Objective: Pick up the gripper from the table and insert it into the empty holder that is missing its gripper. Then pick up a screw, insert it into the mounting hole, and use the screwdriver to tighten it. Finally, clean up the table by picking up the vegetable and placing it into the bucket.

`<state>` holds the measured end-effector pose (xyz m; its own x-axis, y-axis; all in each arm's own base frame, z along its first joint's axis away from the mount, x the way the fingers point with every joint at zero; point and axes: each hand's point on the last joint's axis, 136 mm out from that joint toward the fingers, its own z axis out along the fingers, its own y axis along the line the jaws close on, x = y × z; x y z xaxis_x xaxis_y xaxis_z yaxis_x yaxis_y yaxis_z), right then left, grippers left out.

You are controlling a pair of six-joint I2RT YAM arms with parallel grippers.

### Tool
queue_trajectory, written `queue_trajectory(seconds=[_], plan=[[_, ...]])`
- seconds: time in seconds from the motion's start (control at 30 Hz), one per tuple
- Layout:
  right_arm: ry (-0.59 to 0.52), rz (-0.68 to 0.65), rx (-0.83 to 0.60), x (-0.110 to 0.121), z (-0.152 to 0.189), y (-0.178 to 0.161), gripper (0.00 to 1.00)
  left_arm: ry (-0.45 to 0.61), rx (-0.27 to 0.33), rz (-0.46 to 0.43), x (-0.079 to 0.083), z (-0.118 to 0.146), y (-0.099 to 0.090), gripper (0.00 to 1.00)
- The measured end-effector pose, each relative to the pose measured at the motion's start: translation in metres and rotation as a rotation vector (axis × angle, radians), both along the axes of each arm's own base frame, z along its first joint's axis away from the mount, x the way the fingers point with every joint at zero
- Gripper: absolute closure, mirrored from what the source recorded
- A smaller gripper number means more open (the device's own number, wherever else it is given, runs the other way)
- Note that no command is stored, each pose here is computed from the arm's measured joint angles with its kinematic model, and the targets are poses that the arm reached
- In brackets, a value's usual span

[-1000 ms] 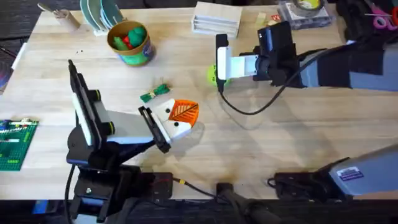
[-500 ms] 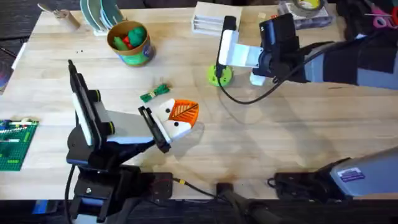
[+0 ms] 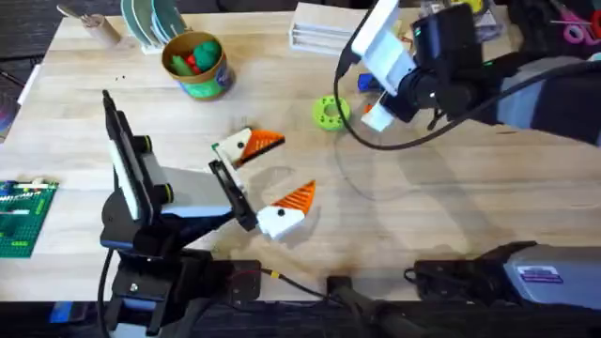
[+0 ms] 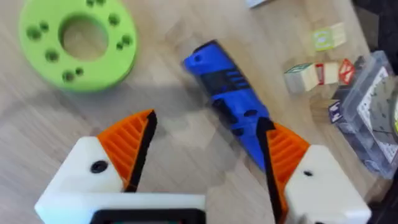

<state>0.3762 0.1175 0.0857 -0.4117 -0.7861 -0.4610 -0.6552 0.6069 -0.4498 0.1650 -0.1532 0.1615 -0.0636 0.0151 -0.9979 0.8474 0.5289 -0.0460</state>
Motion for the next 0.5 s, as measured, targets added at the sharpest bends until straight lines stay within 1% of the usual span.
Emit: queue_trajectory(seconds=[0.03,0.07,0.1,0.13,0.17,0.2,0.23,0.27,0.43,0.47,0.5], plan=[[-0.014,-0.013,0.036,0.002,0.008,0.002,0.01,0.002,-0.001,0.0,0.0,0.0,0.0,0.045],[-0.028,-0.026,0.068,0.004,0.017,0.003,0.01,0.004,-0.002,0.0,0.0,0.0,0.0,0.055],[-0.042,-0.04,0.097,0.006,0.025,0.005,0.01,0.005,-0.003,0.0,0.0,0.0,0.0,0.147],[-0.053,-0.05,0.123,0.007,0.031,0.006,0.01,0.004,-0.002,0.0,0.0,0.0,0.0,0.318],[-0.062,-0.059,0.15,0.007,0.038,0.008,0.01,0.003,-0.002,0.0,0.0,0.0,0.0,0.451],[-0.067,-0.066,0.177,0.007,0.043,0.01,0.012,0.003,-0.002,0.0,0.0,0.0,0.0,0.627],[-0.068,-0.071,0.203,0.007,0.046,0.012,0.01,0.003,-0.002,0.0,0.0,0.0,0.0,0.766],[-0.066,-0.075,0.231,0.006,0.049,0.015,0.01,-0.002,0.001,0.0,0.0,0.0,0.0,0.872],[-0.021,-0.068,0.376,-0.002,0.056,0.033,0.01,-0.002,0.001,0.0,0.0,0.0,0.0,0.123],[-0.004,-0.061,0.408,-0.004,0.057,0.038,0.01,0.001,0.0,0.0,0.0,0.0,0.0,0.037],[0.007,-0.052,0.436,-0.005,0.058,0.042,0.01,0.0,0.0,0.0,0.0,0.0,0.0,0.015]])
